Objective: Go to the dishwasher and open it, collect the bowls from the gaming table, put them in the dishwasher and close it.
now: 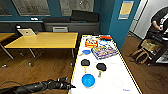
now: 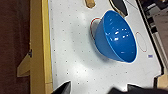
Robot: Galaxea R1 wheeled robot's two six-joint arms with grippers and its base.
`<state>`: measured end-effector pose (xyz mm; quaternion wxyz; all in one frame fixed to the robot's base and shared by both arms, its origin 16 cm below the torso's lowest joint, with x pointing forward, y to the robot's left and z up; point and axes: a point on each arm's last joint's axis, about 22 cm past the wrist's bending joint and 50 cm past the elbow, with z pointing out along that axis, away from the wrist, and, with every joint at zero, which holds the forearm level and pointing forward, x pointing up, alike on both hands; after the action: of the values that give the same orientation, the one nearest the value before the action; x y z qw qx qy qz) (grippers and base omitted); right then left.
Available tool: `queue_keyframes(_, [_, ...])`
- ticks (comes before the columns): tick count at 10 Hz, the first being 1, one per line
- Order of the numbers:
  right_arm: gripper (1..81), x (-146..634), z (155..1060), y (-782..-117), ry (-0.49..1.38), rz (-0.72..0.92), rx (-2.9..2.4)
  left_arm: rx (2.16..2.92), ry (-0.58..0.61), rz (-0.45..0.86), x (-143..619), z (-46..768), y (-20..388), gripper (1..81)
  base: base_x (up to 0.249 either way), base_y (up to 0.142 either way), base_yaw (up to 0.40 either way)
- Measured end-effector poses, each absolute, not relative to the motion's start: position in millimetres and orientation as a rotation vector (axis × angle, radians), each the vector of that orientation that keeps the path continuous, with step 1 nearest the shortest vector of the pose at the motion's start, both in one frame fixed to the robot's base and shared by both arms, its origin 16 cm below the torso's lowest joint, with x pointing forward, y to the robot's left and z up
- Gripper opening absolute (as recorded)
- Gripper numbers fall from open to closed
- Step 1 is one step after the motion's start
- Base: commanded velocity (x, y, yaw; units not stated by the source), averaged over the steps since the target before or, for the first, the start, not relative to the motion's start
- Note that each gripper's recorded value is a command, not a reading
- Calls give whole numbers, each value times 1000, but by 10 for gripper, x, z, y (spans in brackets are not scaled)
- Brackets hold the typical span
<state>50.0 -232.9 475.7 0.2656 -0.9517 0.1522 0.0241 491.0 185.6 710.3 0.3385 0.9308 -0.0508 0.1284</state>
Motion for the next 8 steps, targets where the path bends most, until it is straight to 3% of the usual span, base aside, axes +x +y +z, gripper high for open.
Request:
queue_keyframes(2, [10, 494, 4734, -2333, 411, 68, -2577, 2456, -152, 335, 4955, 7100, 1963, 811, 0, 0, 0])
queue_keyframes(4, [10, 496, 4727, -2249, 410, 68, -2568, 2472, 49, 288, 5014, 7054, 2106, 811, 0, 0, 0])
queue_keyframes(6, [10, 491, 4721, -2270, 410, 69, -2572, 2434, 283, 263, 5134, 7044, 2122, 811, 0, 0, 0])
queue_keyframes(8, [10, 493, 4719, -2269, 410, 69, -2573, 2408, 441, 246, 5201, 6960, 2179, 811, 0, 0, 0])
